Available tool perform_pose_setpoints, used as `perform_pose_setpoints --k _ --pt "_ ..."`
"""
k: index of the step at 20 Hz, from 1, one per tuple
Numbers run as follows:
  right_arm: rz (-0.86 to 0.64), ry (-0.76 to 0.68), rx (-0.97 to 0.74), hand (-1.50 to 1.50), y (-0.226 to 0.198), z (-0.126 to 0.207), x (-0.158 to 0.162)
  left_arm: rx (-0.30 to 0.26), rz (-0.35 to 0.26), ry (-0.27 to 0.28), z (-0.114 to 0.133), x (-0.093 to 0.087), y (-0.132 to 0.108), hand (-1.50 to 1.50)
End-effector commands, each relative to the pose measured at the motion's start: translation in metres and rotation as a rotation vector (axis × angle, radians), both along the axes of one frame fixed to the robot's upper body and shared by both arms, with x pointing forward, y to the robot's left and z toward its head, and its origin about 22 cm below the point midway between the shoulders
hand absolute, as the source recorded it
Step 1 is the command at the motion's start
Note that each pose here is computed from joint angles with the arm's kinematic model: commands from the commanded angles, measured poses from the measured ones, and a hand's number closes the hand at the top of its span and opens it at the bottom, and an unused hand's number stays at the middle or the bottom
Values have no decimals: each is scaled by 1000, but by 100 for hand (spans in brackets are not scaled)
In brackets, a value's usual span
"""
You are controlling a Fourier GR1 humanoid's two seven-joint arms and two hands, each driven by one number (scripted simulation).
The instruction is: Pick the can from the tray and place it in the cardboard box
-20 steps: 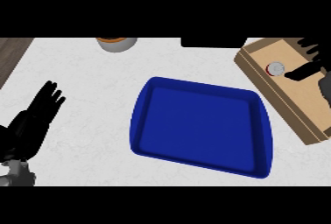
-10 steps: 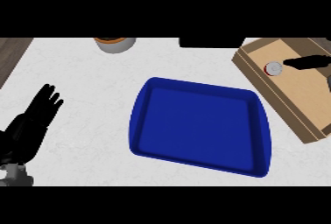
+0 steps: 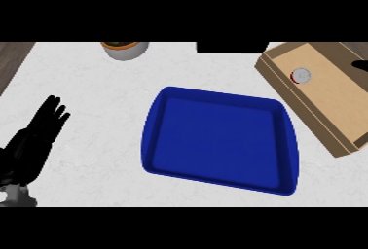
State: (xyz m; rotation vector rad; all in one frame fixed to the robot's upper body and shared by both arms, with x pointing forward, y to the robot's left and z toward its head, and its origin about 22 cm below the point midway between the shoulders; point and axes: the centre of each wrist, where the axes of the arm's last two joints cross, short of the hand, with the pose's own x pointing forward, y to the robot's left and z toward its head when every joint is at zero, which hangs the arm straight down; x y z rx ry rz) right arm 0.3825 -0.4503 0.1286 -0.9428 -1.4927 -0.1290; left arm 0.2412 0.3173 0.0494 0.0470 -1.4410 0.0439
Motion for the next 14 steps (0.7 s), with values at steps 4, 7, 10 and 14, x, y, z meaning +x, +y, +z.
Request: perform_pose_setpoints --k 4,7,10,14 --pt "1 -66 61 -150 -69 12 -53 17 8 -12 5 3 3 0" --pt "48 -45 39 -150 -76 13 -63 10 22 -5 5 13 10 0" --pt "63 -50 44 -150 -85 -9 -78 10 6 -11 3 12 2 0" --pt "65 -47 33 -150 -96 4 -82 1 -16 1 -3 -1 -6 0"
